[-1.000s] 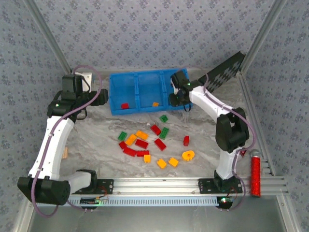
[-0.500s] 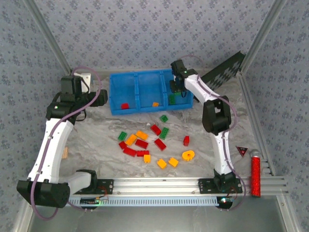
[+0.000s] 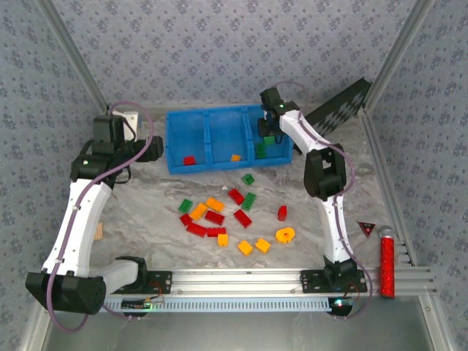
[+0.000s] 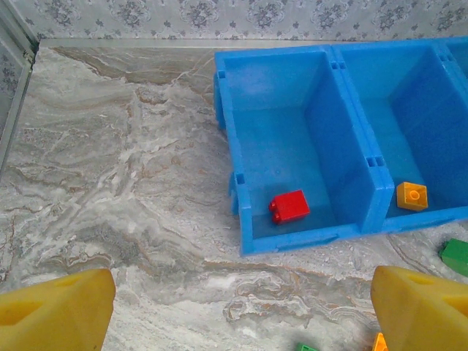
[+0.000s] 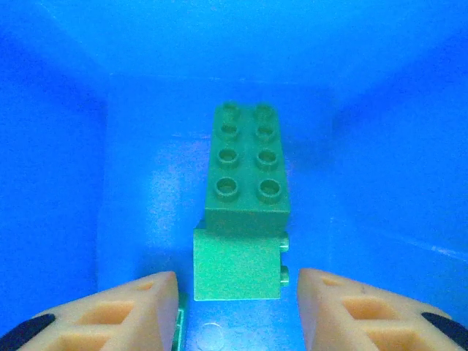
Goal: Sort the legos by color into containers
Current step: Place the lego in the container, then pick up the lego from the center of the table.
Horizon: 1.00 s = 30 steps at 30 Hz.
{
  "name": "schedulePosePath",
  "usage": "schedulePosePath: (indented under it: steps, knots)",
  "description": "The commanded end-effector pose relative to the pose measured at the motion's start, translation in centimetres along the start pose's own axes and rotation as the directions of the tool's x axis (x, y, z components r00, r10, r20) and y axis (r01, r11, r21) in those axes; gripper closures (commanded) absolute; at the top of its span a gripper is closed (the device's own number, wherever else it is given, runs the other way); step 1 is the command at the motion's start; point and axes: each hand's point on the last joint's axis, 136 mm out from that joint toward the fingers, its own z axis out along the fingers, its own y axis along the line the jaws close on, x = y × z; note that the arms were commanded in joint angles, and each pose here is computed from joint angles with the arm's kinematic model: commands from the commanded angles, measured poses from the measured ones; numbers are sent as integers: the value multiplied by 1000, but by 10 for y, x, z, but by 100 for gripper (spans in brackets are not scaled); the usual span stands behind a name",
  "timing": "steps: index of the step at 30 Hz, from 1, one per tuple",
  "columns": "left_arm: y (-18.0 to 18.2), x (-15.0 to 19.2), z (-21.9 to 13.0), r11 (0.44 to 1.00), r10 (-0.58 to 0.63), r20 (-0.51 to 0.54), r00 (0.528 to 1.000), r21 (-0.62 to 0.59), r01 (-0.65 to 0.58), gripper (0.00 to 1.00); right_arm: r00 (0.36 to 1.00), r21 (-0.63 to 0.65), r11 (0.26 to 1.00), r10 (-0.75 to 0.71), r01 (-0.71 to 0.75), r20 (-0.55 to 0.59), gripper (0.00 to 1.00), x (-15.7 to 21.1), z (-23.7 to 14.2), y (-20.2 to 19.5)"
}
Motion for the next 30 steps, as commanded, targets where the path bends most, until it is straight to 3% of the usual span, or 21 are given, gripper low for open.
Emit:
schedulePosePath:
  steps: [1,8,20,26,30]
  knots:
    - [-2,-5,-6,1000,7,25,1000,4,-7,9,999,-22,1000,-9,10,37,52,-13,-40,6]
    - [-6,-5,-8,1000,-2,29,1000,28,1,9,1000,-13,1000,18,-18,-4,49,28,-104,11]
    - [-22,3,-6,995,-11,11,1000,97,10,9,961,-23,973,223,-230,-163,30,208,-181,3]
    - [-54,24,-1,991,60,-62,996,120,-52,9,927,51,938,348,-344,-142,26,267,-211,-22]
    - [-102,53,7,979,95,-120,988,190,-71,9,890,47,899,438,-435,-127,25,303,-231,-40]
